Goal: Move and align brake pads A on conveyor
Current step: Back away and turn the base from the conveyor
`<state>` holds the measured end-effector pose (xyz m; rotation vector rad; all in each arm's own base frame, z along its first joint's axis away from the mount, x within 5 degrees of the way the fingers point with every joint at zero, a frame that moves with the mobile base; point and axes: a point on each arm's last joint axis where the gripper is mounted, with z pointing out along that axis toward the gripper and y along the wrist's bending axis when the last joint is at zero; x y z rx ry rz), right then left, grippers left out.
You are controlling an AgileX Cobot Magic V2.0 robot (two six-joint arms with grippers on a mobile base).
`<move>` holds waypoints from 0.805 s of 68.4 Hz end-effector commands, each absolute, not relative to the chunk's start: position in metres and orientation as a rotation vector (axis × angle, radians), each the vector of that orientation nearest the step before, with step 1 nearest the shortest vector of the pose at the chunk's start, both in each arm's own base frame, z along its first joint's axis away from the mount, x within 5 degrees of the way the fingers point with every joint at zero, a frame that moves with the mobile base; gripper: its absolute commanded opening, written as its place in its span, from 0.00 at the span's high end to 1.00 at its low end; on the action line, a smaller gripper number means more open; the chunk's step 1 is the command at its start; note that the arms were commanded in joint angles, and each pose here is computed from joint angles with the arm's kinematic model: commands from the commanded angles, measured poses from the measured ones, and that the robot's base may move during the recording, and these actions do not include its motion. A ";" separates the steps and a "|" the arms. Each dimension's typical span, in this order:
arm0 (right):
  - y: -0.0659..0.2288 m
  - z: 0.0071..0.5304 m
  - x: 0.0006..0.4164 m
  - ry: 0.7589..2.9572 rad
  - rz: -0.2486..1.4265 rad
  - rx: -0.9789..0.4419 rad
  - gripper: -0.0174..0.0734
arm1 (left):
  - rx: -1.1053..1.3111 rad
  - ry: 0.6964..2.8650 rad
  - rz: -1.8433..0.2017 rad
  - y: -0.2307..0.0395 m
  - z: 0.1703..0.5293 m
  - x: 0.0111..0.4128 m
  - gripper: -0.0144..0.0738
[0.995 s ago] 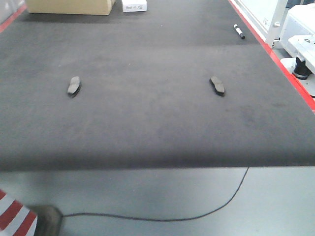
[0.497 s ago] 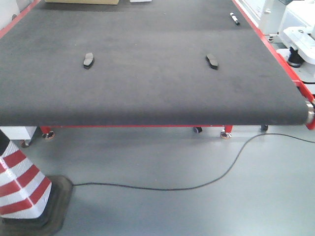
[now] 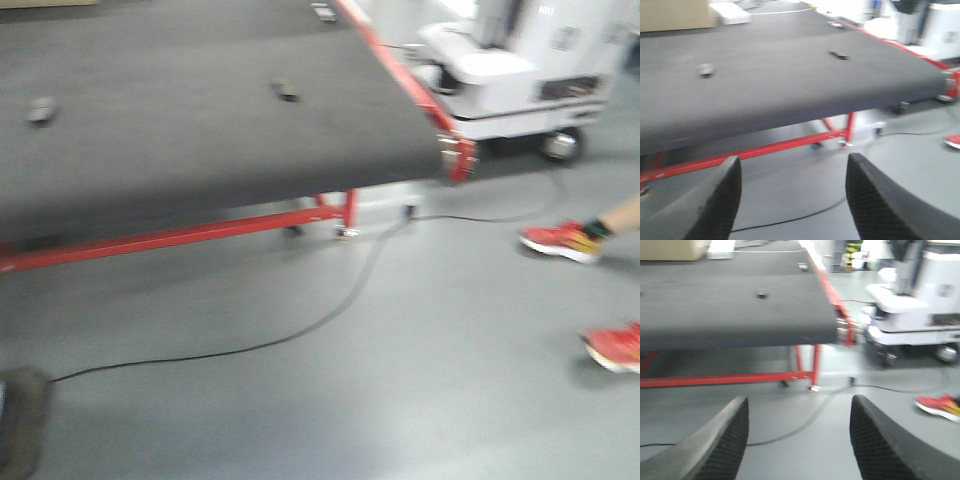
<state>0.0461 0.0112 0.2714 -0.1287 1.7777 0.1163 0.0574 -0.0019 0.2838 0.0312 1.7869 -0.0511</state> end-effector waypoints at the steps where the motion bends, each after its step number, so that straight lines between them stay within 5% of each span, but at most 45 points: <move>1: 0.010 0.285 0.047 1.698 0.104 -0.111 0.34 | 0.034 1.699 -0.065 -0.003 0.298 0.058 0.35; 55: 0.010 0.285 0.047 1.697 0.104 -0.111 0.34 | 0.034 1.699 -0.065 -0.003 0.298 0.058 0.35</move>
